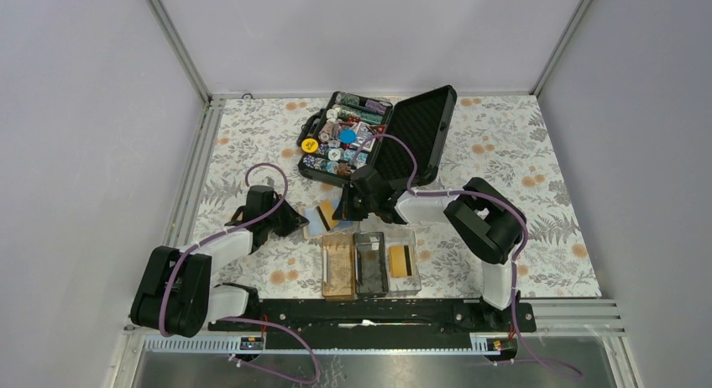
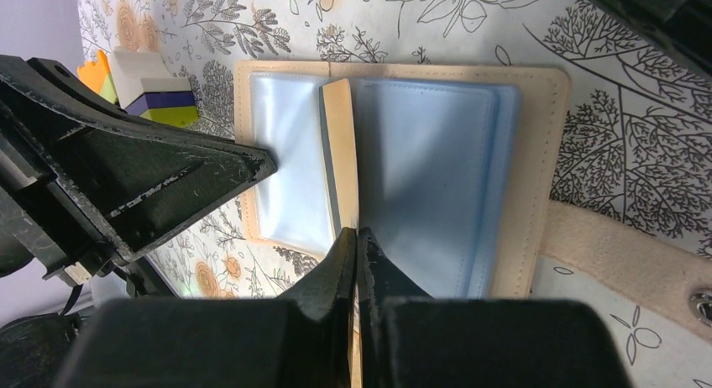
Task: Put the credit cards into the card holder
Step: Insert the credit card into the card holder.
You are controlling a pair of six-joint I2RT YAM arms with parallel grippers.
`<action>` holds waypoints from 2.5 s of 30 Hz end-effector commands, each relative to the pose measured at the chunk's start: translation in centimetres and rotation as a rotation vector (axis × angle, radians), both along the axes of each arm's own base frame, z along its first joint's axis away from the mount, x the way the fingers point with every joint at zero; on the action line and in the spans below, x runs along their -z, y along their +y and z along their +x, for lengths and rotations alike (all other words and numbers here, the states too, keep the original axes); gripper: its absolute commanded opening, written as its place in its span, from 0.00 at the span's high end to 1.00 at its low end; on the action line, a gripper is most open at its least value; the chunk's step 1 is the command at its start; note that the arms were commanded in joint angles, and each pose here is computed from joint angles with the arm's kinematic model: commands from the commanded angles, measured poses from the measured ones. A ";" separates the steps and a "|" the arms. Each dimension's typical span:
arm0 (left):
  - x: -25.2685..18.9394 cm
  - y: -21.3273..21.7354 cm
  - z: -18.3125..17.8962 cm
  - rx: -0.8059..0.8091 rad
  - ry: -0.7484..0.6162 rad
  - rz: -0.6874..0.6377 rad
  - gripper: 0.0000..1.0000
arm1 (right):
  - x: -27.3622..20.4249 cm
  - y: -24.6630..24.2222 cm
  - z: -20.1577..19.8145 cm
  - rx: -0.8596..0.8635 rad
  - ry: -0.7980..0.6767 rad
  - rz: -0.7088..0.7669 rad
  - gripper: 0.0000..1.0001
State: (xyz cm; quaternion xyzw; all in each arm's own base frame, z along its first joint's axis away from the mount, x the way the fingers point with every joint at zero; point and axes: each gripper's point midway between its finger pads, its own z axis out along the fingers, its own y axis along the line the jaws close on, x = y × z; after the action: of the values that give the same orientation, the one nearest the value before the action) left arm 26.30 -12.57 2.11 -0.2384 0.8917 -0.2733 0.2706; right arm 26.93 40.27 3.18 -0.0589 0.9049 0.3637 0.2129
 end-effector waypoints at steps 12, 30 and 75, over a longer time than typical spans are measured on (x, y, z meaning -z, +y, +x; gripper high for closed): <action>-0.4 -0.3 0.4 0.017 -0.031 -0.008 0.81 | 3.1 0.6 -1.0 -0.014 0.040 -0.083 1.00; -0.7 0.2 0.1 0.004 -0.035 0.001 0.72 | 0.5 0.6 -0.2 -0.046 -0.031 -0.159 0.54; -1.3 -0.1 0.0 0.014 -0.062 -0.020 0.70 | -3.6 5.0 -2.0 -0.355 -0.306 -0.059 0.33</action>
State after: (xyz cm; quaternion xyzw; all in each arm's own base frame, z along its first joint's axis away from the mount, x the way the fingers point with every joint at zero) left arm 25.96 -13.05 2.45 -0.2296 0.8879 -0.2951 0.2681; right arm 24.12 45.06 2.98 -0.2643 0.8666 0.3597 0.2232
